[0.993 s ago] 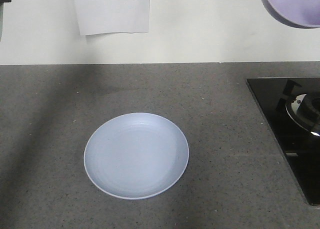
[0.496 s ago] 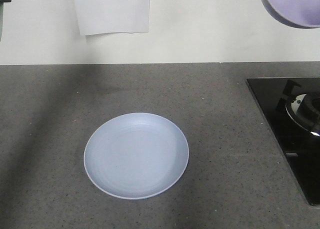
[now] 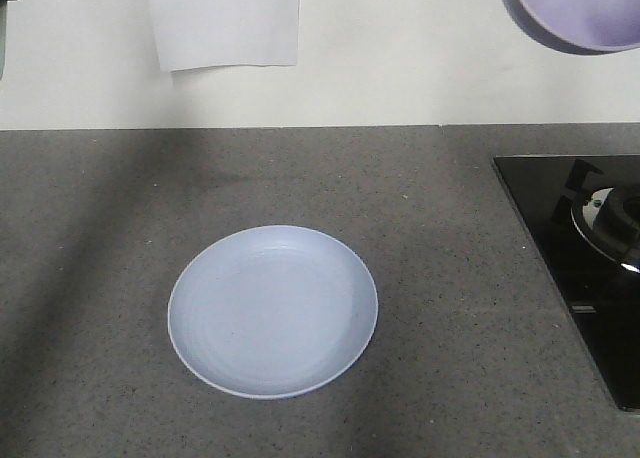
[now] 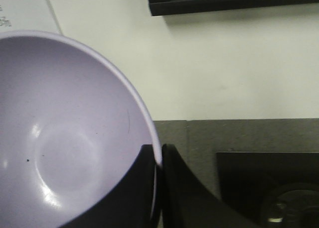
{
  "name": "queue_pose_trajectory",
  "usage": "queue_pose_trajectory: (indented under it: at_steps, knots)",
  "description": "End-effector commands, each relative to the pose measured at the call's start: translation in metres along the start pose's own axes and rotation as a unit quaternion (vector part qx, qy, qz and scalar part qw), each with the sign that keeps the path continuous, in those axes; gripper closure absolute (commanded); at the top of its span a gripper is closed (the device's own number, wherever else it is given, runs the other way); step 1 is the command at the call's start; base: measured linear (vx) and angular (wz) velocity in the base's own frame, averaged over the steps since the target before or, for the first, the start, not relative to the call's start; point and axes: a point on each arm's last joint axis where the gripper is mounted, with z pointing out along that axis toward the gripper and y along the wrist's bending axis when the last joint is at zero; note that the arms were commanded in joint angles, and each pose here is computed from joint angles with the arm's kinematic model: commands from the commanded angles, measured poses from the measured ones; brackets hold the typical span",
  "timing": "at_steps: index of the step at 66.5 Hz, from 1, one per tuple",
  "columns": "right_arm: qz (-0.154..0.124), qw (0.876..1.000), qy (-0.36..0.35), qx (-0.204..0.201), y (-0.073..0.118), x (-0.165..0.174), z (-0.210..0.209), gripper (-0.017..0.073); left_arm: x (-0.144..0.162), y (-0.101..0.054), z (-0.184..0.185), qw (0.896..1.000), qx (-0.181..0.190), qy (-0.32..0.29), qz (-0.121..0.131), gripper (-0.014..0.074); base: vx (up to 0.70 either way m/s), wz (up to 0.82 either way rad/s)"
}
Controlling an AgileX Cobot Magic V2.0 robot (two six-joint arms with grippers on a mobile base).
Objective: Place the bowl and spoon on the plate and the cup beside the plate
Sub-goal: 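Lower the lavender bowl onto the plate center with the right gripper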
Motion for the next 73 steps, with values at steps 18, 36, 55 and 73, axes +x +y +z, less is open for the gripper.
queue_pose_trajectory:
  at_steps: [18,36,55,73]
  knots:
    - [-0.009,0.981,0.113,-0.16,0.024,0.027,0.089,0.0526,-0.015,-0.003,-0.021,0.998,0.005,-0.068,0.001,0.06,0.0,0.0]
    - [-0.092,0.948,0.226,-0.203,0.086,0.087,0.153,0.0473,-0.012,-0.003,-0.021,0.998,0.006,-0.055,0.001,0.06,0.0,0.0]
    - [-0.079,0.931,0.296,-0.199,0.118,0.13,0.186,0.0459,-0.011,-0.003,-0.021,0.999,0.006,-0.045,0.001,0.06,0.0,0.0]
    - [-0.076,0.913,0.341,-0.211,0.131,0.158,0.203,0.0449,-0.009,-0.003,-0.021,0.999,0.006,-0.038,0.001,0.06,0.0,0.0]
